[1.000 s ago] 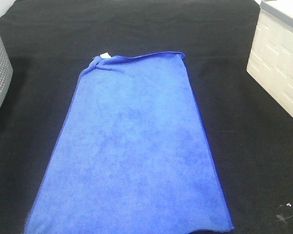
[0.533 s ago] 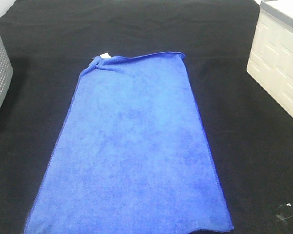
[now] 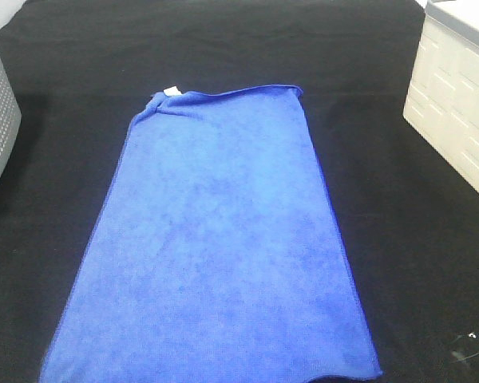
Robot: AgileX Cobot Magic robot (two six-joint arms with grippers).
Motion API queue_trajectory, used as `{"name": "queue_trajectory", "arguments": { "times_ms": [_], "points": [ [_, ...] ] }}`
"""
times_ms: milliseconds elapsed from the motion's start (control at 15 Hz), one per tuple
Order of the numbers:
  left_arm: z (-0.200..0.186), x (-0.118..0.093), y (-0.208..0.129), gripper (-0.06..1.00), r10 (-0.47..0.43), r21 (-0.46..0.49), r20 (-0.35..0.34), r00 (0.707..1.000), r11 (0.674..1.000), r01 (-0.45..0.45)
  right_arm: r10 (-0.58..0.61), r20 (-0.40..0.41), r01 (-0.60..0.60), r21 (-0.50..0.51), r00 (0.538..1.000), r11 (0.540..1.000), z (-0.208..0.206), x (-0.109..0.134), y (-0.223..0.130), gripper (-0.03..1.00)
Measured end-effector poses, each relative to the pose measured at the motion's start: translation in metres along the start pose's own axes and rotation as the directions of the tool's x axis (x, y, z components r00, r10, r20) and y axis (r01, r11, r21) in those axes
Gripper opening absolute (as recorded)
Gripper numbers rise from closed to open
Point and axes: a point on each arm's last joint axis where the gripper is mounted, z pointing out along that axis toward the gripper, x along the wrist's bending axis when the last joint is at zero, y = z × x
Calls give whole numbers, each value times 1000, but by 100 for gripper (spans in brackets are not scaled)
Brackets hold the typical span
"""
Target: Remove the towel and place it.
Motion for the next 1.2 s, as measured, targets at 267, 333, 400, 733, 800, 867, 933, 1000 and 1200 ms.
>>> {"name": "queue_trajectory", "arguments": {
  "times_ms": [267, 333, 400, 733, 800, 867, 933, 1000, 1200],
  "points": [
    [-3, 0, -2, 82, 24, -37, -2, 1000, 999, -24, -40, -15, 40, -9, 999, 999, 1, 1, 0, 76],
    [-3, 0, -2, 82, 25, -38, -2, 1000, 999, -25, -48, -23, 48, -11, 999, 999, 1, 2, 1, 76],
    [-3, 0, -2, 82, 25, -38, -2, 1000, 999, -25, -50, -31, 49, -12, 998, 999, 1, 3, 1, 76],
    [-3, -2, -2, 82, -2, -37, 22, 1000, 999, 3, -42, -37, 41, -13, 998, 999, 1, 3, 1, 76],
    [-3, -2, -2, 82, -5, -37, 23, 1000, 999, 5, -39, -38, 39, -13, 999, 999, 1, 3, 1, 76],
    [-3, -2, -2, 82, -6, -38, 24, 1000, 999, 7, -39, -38, 39, -13, 999, 999, 1, 3, 1, 76],
    [-3, -2, -2, 82, -6, -38, 24, 1000, 999, 7, -38, -38, 38, -13, 999, 999, 1, 3, 1, 76],
    [-3, -2, -2, 82, -6, -39, 24, 1000, 999, 7, -38, -38, 38, -13, 999, 999, 1, 3, 1, 76],
    [-3, -2, -2, 82, -7, -39, 24, 1000, 999, 8, -38, -38, 38, -13, 999, 999, 1, 3, 1, 76]
  ]
}}
